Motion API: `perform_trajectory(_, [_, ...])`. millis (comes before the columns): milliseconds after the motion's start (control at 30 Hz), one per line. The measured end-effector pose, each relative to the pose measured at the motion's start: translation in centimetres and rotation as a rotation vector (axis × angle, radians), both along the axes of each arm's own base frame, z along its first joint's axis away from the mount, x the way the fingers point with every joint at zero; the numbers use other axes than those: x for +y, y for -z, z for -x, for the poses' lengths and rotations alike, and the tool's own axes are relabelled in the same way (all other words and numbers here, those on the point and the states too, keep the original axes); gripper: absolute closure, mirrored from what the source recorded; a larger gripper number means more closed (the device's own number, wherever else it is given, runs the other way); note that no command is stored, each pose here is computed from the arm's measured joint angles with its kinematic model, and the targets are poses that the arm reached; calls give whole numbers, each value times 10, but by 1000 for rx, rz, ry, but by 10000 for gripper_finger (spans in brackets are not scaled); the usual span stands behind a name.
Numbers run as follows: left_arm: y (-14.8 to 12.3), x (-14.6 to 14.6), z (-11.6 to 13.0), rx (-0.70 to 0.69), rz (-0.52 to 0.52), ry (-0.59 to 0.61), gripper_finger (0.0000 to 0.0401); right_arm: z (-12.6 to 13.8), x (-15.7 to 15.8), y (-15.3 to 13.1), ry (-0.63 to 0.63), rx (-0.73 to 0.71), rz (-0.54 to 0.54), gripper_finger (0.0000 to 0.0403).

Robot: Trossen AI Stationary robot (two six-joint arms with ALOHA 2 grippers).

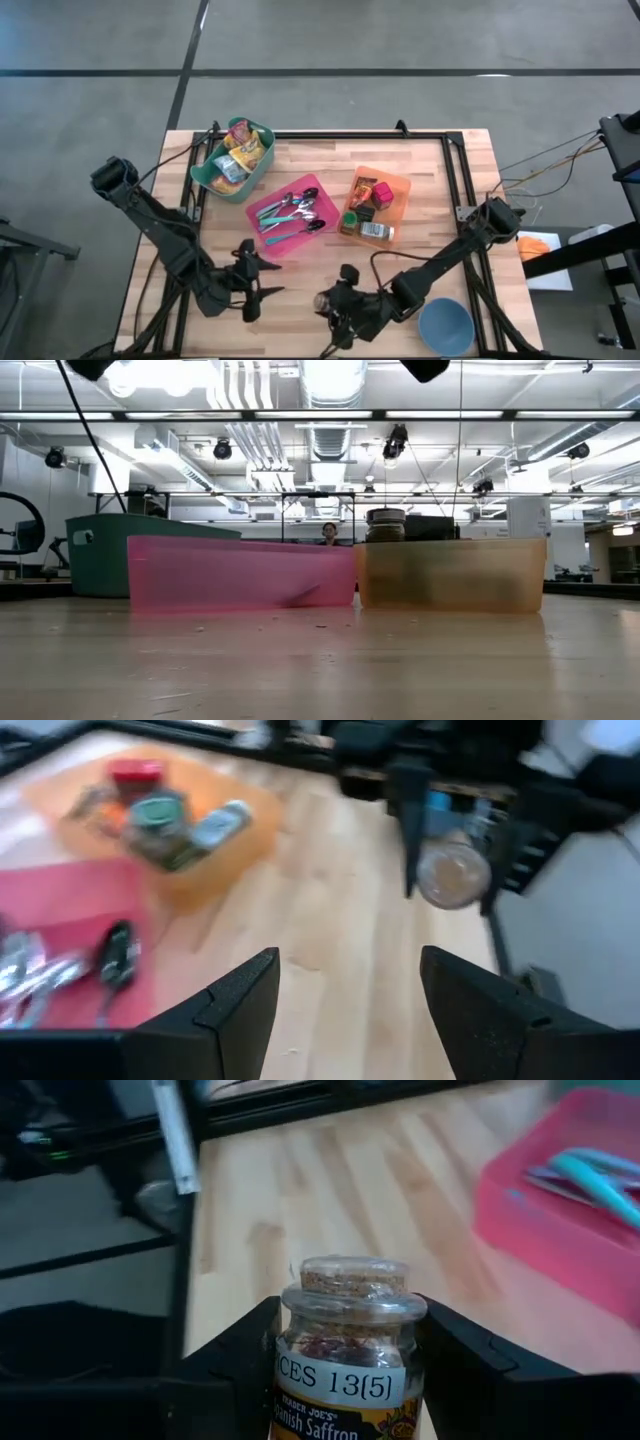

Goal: Pick & Place Food Item
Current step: Put the brown seasoning bottle into the orange bin

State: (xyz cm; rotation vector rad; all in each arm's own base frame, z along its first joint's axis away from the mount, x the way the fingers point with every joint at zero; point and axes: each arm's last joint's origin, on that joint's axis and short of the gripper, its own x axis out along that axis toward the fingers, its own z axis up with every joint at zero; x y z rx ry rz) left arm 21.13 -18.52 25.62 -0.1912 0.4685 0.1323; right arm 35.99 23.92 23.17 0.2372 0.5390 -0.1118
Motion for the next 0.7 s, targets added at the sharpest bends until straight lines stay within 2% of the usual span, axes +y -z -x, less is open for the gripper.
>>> perform_trajectory(167, [2,-7,-4,3,-112,199,157,-6,-4,-2,-17,-10,-76,222])
perform_trajectory(267, [3,-10,-6,-15,-125,207,157,-11,-5,-9,-4,-89,-76,222])
perform_trajectory(367, [1,-10,-9,-94,-66,54,157,-16,-2,-22,-18,-226,-45,222])
perform_trajectory(500, [-6,-15,-3,-216,-79,-116,157,-20,2,-44,-69,-431,41,222])
perform_trajectory(700, [-16,-29,9,-349,-245,-309,157,-18,1,-80,-67,-747,196,222])
